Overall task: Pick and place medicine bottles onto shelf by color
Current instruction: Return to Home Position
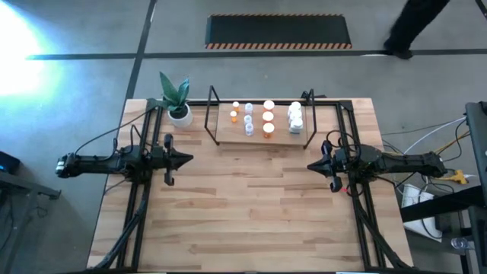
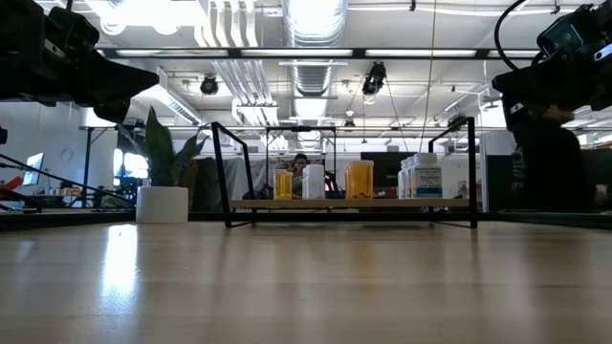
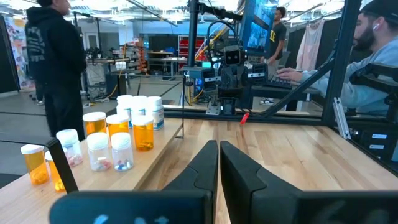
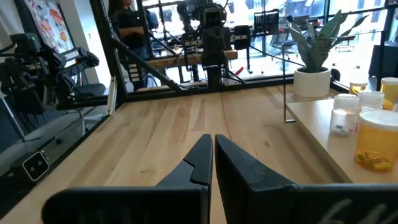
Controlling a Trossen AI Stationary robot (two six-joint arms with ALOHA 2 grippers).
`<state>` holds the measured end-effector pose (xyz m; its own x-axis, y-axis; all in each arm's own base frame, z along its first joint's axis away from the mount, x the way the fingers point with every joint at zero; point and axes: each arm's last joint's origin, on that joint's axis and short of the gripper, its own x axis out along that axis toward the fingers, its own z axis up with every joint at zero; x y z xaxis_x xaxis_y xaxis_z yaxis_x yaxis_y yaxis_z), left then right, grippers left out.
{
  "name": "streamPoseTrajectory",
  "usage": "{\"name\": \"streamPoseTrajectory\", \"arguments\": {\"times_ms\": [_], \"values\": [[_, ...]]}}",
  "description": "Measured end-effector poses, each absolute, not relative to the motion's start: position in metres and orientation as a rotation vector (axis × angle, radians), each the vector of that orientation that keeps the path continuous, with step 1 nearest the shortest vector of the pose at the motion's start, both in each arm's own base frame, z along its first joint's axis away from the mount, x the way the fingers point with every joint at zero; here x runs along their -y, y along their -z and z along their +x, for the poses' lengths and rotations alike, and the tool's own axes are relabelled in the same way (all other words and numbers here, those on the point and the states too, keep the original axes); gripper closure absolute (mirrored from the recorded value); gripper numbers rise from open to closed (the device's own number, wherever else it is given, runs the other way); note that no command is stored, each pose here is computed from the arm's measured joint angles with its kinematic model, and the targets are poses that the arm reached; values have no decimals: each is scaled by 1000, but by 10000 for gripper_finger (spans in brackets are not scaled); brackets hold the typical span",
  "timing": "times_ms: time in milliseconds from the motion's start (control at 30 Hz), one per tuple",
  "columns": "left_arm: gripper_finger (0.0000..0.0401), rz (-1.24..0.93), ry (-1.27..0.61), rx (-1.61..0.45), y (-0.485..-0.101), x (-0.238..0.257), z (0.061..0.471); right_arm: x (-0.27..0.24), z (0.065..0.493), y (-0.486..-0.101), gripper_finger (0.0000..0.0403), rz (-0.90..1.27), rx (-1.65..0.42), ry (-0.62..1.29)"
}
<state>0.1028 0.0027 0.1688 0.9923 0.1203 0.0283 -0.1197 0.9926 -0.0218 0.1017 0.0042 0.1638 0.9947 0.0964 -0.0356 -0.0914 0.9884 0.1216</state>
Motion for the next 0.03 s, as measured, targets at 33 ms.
{"name": "streamPoseTrajectory", "arguments": {"times_ms": [33], "values": [[401,-20,-120,30,-169,-3,103,-4,102,-164,394,120,-41,-94]]}}
